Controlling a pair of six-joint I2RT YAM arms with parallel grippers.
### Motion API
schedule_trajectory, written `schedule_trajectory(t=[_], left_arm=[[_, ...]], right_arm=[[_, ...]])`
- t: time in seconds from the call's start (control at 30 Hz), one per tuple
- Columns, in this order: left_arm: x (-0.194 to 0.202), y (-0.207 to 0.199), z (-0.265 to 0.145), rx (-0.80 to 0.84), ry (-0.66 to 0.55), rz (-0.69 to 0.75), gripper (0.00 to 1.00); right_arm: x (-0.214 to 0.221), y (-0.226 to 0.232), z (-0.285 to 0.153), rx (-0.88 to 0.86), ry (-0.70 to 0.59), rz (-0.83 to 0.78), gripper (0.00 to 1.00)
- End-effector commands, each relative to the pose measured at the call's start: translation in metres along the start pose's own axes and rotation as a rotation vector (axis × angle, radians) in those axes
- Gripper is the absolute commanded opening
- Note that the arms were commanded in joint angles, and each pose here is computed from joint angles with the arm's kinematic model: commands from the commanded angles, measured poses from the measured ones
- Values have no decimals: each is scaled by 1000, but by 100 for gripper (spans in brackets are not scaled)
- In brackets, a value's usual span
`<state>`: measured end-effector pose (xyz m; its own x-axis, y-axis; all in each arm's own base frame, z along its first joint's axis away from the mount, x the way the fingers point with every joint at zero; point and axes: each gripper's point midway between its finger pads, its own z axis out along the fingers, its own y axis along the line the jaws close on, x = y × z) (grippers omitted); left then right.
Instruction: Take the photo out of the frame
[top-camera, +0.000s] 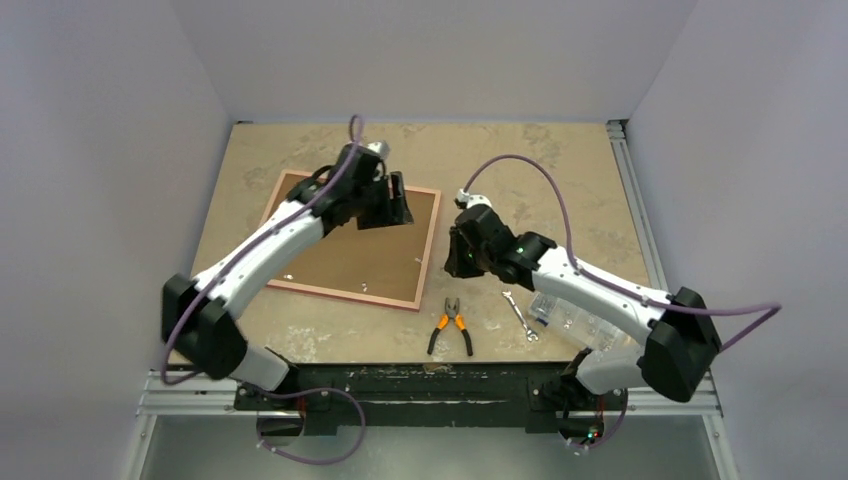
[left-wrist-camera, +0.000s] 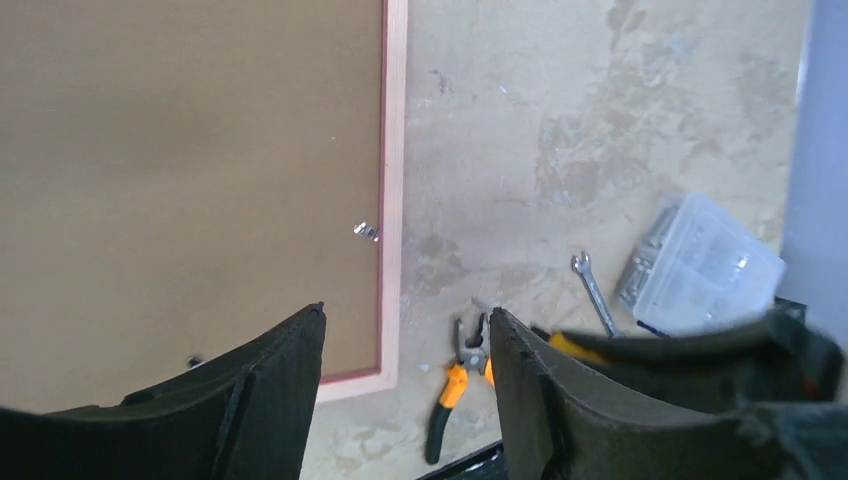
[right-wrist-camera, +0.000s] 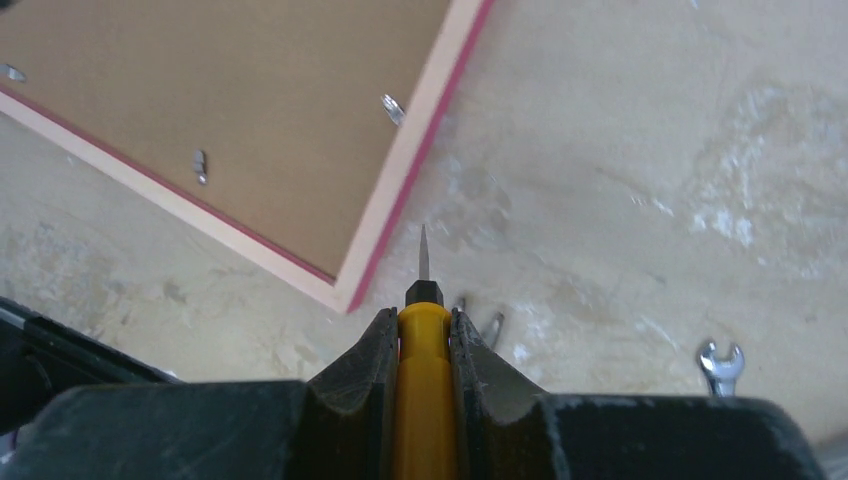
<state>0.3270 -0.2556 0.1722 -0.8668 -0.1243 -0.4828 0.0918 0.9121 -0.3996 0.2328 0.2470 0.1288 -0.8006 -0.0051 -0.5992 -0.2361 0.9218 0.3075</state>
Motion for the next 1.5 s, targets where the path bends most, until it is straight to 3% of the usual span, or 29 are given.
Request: schedule_trajectory(t=[0.0,0.13,0.53,0.93,1.47], left_arm=[[26,36,-38,48,-31,14,58],[67,67,-37,72,26,-47,51],[113,89,8,19,196,-165,43],[122,97,9,-20,214,-205,43],[133,97,15,-15,259,-241,43]], right_arm=[[-31,28,8,-18,-3,-90,0],[-49,34,27,60,35,-132,0],[-57,42,80,162,186,-260,0],[-52,31,84,234,259,-319,0],[-33,46,95,153,344,-312,0]])
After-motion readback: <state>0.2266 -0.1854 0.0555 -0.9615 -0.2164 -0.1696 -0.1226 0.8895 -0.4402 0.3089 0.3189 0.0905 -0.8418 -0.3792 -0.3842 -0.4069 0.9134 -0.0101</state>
